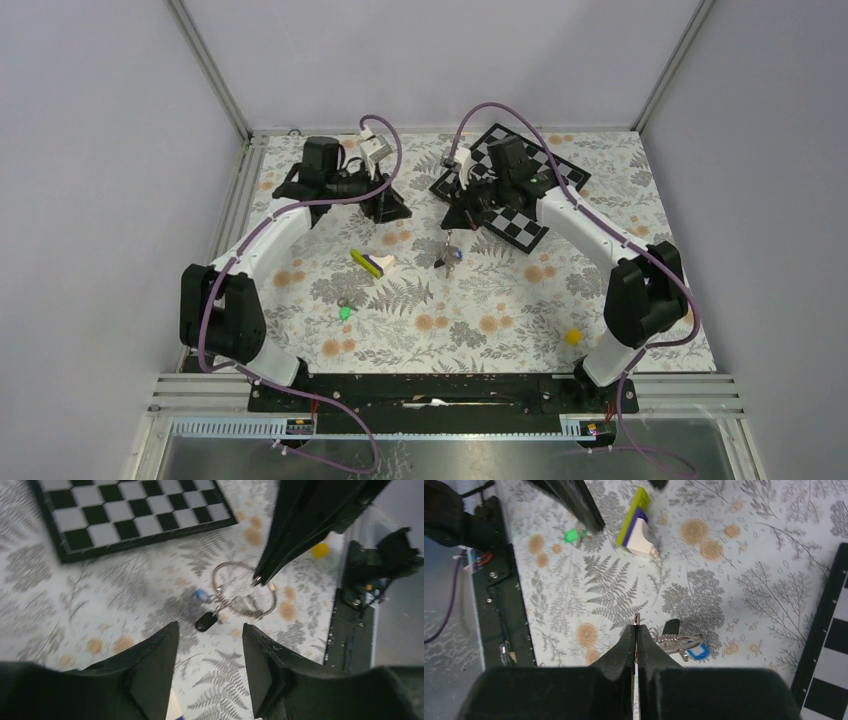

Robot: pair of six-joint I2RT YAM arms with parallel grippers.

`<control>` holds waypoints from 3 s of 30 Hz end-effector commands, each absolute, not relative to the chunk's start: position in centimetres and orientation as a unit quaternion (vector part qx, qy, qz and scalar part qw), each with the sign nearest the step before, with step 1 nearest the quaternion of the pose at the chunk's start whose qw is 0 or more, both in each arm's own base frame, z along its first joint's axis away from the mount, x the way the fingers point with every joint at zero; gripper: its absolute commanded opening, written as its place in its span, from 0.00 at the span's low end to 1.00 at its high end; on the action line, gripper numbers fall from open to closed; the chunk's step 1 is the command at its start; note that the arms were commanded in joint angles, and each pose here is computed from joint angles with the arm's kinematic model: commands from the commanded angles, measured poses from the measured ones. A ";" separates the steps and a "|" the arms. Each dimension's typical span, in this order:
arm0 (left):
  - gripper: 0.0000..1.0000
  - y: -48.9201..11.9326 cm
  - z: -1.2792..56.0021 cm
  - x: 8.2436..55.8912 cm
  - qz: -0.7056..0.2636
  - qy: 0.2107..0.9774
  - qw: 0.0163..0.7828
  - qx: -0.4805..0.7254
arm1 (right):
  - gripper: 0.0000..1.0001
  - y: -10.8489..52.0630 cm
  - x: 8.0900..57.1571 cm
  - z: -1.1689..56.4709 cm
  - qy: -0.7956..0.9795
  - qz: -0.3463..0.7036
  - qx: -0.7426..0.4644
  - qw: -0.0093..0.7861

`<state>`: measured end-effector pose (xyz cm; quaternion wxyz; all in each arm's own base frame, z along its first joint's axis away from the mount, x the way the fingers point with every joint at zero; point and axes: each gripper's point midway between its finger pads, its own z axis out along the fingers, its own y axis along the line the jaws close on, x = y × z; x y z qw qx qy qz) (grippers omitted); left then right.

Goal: Put the keys on the keyring

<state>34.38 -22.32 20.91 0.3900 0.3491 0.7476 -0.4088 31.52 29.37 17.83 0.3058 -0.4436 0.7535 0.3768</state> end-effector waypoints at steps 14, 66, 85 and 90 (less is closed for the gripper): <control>0.34 -28.6 26.9 28.0 -0.552 0.617 0.338 0.447 | 0.00 31.2 26.7 26.1 0.659 0.520 -0.461 0.288; 0.12 -29.5 26.5 27.0 -0.586 0.610 0.295 0.443 | 0.00 31.0 26.8 25.2 0.657 0.560 -0.429 0.266; 0.00 -29.6 26.8 27.6 -0.577 0.611 0.321 0.437 | 0.19 30.8 26.1 24.6 0.654 0.565 -0.431 0.259; 0.00 -29.5 26.9 27.6 -0.581 0.608 0.319 0.437 | 0.26 30.3 26.3 24.0 0.660 0.558 -0.429 0.263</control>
